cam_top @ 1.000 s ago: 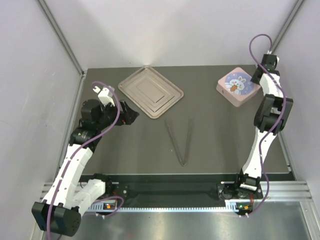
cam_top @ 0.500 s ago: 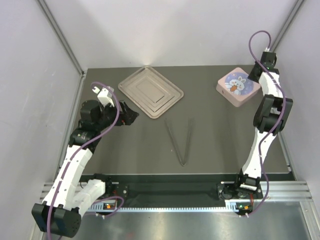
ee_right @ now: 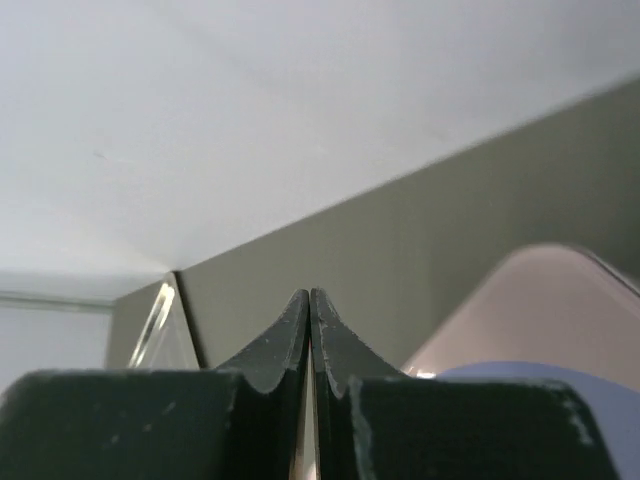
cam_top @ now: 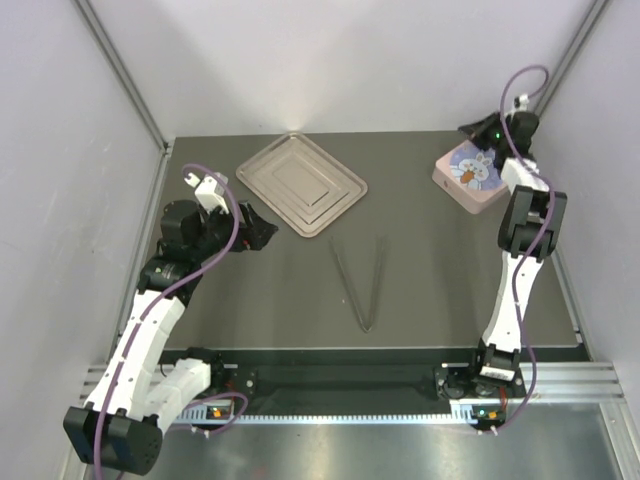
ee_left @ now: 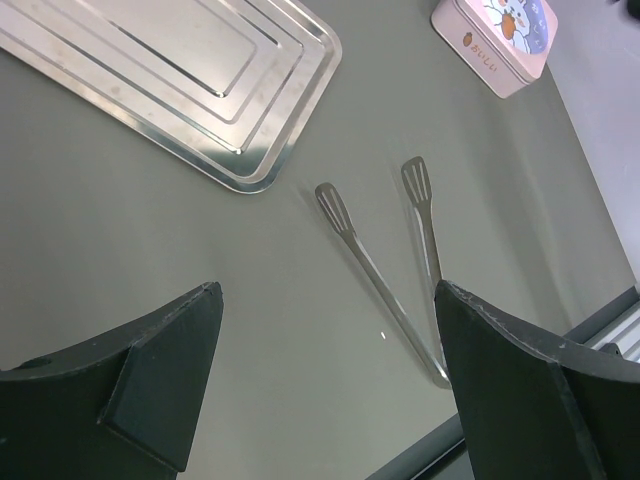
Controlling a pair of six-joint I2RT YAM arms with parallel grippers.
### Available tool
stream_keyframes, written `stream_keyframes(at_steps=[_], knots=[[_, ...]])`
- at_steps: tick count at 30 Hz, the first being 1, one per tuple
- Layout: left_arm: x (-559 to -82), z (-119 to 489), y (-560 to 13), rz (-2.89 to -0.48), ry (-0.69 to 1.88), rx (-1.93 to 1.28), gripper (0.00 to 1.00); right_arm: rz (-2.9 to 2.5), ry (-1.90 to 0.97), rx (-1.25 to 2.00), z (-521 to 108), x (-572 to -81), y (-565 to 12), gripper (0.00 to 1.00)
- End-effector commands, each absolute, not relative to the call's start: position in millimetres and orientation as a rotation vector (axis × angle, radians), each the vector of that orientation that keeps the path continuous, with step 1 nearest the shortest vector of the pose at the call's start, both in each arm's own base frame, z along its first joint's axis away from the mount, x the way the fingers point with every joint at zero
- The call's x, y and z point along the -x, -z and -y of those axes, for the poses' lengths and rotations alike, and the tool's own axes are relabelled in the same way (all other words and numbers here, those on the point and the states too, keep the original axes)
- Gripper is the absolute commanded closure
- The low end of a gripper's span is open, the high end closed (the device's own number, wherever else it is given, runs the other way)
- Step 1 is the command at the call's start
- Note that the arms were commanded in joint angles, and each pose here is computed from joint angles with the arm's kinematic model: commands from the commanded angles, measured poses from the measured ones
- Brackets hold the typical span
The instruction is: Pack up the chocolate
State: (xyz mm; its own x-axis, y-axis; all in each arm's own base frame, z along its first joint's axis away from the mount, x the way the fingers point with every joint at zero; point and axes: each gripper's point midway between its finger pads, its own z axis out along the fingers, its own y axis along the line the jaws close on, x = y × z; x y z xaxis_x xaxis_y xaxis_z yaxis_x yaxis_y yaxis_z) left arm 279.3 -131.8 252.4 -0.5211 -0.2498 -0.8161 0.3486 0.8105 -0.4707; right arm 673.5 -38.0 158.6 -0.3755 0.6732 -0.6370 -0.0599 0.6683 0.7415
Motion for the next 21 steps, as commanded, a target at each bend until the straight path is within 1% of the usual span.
stream_keyframes(at_steps=[1, 5, 9, 13, 15, 18, 21], knots=[[-284.5, 132.2, -261.0, -1.939, 0.752, -0.080, 0.08, -1.738, -1.140, -0.614, 31.7, -673.6, -115.6, 1.00], [-285.5, 132.4, -259.6, -1.944, 0.752, -0.079, 0.08, -1.767, -1.119, -0.620, 39.6, -669.1, -105.0, 1.00], [-285.9, 131.8, -260.3, -1.942, 0.751, -0.075, 0.08, -1.735, -1.110, -0.599, 50.0, -662.7, -128.9, 1.00], [-286.1, 130.9, -260.7, -1.939, 0.747, -0.072, 0.08, -1.668, -1.145, -0.521, 52.0, -657.3, -178.9, 1.00], [-286.1, 129.9, -260.0, -1.941, 0.743, -0.068, 0.08, -1.642, -1.132, -0.508, 55.1, -655.0, -193.0, 1.00], [-286.0, 129.6, -260.4, -1.937, 0.741, -0.069, 0.08, -1.627, -1.062, -0.488, 61.5, -655.4, -206.6, 1.00], [-286.1, 130.2, -260.4, -1.939, 0.745, -0.070, 0.08, -1.617, -1.030, -0.517, 67.7, -660.3, -202.3, 1.00]])
